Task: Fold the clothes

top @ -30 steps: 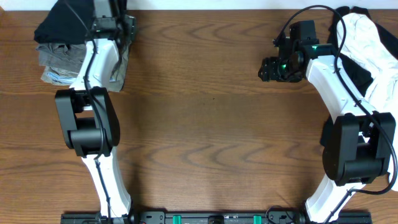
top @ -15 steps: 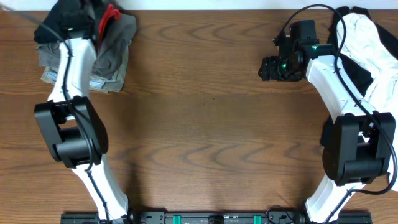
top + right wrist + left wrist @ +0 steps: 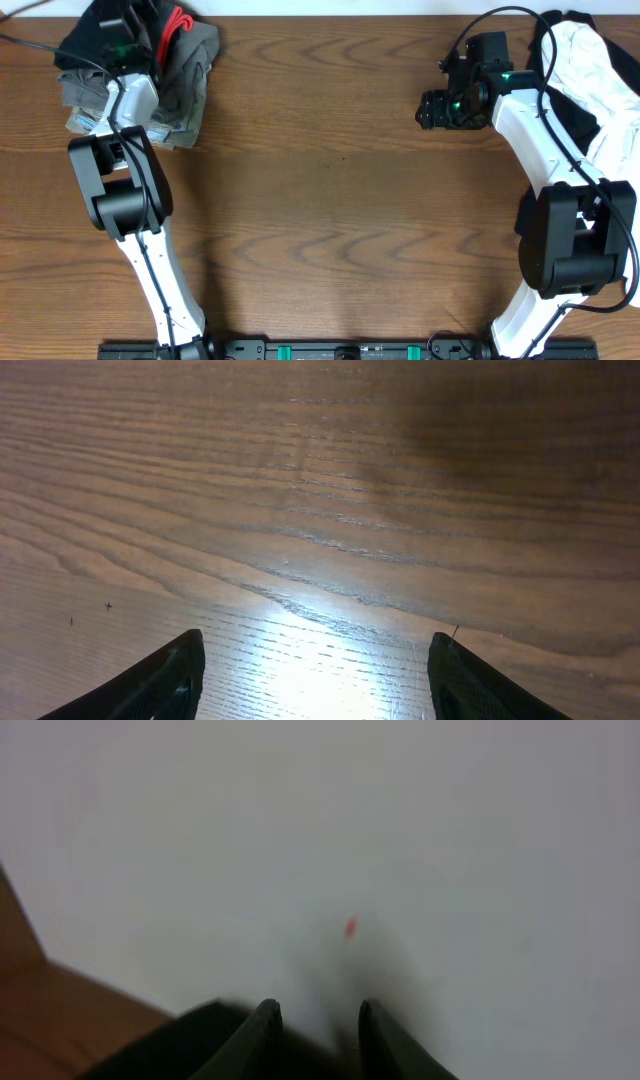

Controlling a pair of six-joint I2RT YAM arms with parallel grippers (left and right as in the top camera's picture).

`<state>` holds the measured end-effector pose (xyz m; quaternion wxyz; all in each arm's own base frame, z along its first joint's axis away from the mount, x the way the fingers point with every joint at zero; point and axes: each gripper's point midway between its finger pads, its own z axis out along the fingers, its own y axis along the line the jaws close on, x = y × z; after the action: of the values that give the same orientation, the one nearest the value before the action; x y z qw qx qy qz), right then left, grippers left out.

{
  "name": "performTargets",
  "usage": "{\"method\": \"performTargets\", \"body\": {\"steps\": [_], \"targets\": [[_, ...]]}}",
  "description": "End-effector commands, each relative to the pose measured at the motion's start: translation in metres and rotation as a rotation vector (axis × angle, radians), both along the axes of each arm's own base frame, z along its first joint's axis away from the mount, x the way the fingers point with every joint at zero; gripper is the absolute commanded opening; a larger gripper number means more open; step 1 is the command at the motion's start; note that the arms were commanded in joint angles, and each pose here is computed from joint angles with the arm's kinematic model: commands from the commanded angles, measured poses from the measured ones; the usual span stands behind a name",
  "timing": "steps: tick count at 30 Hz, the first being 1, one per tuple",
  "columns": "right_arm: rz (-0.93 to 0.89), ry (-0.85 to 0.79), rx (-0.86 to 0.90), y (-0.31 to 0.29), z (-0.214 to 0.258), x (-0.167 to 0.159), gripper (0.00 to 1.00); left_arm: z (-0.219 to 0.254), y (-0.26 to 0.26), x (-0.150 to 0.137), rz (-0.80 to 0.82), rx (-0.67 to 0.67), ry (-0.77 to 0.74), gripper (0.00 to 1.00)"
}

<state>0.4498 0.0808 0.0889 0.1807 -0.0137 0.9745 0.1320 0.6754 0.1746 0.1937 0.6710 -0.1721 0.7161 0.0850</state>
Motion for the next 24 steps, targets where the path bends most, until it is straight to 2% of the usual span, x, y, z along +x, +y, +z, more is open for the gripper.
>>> {"method": "performTargets", "body": {"steps": [1,7,15,19,24], "targets": [[0.018,-0.021,-0.005,0.003,0.007,0.003,0.70,-0.007,0.020,-0.002,0.035,0.007,-0.006,0.27],[0.019,-0.004,-0.006,0.003,0.005,-0.001,0.69,-0.087,0.034,-0.009,0.064,-0.084,0.164,0.25],[0.019,0.007,-0.008,0.003,0.004,-0.004,0.69,-0.190,0.023,-0.025,0.069,-0.169,0.386,0.24],[0.019,0.007,-0.008,0.003,0.004,-0.003,0.69,-0.217,0.009,-0.031,0.046,-0.188,0.462,0.23],[0.019,0.003,-0.008,0.003,0.004,-0.003,0.70,-0.223,-0.026,-0.026,-0.008,-0.171,0.501,0.23]]}}
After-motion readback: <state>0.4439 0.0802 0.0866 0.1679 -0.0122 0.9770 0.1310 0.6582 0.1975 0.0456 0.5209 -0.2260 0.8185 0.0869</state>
